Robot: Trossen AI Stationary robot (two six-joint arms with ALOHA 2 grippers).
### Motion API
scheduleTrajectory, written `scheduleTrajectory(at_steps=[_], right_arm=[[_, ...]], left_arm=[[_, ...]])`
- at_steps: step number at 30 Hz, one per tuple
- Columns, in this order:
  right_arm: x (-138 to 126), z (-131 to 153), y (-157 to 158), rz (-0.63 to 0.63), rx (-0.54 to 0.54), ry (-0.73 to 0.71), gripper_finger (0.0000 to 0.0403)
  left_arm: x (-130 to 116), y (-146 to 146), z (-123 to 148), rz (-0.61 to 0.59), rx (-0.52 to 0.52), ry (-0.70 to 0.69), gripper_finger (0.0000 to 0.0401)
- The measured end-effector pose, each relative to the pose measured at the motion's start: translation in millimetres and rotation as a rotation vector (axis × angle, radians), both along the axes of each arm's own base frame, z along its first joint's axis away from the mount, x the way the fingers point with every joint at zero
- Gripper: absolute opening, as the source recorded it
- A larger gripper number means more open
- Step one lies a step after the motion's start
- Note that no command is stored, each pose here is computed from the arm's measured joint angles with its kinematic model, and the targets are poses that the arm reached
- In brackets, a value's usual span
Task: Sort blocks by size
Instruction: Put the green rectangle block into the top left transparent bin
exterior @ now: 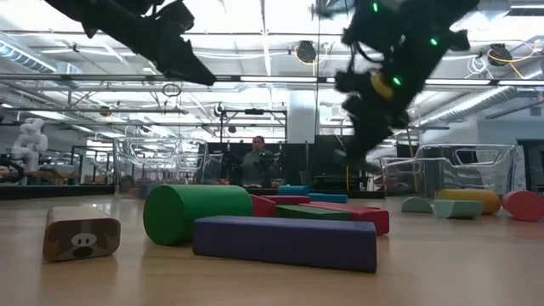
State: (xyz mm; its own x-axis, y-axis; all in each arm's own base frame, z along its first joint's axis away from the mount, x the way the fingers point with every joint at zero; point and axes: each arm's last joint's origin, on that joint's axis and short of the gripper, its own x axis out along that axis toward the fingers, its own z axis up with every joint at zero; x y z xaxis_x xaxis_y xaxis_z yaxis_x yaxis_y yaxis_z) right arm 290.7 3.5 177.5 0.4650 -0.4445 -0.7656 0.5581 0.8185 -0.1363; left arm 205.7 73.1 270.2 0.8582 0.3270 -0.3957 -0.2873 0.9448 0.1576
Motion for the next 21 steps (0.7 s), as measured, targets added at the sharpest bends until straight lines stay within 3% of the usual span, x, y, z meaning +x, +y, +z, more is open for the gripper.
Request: scheduleTrajectory(at_steps=[7, 11, 16, 21], right_arm=[[20, 30, 8, 0.161, -0.361, -0.011, 0.0082], [24, 38, 14, 0.205, -0.524, 0.011, 0.0081], [23, 42, 14, 0.174, -0.684, 0.089, 0.0081], [24, 44, 14, 0.223, -0.76, 0.159, 0.008]], left_arm=[[32, -1, -11, 0.018, -0.148, -0.122, 0.0152], [49, 2, -19, 0.025, -0.18, -0.186, 0.0152], [60, 5, -24, 0.032, -0.231, -0.26, 0.0152], [71, 7, -31, 0.0, -0.255, -0.294, 0.0152]])
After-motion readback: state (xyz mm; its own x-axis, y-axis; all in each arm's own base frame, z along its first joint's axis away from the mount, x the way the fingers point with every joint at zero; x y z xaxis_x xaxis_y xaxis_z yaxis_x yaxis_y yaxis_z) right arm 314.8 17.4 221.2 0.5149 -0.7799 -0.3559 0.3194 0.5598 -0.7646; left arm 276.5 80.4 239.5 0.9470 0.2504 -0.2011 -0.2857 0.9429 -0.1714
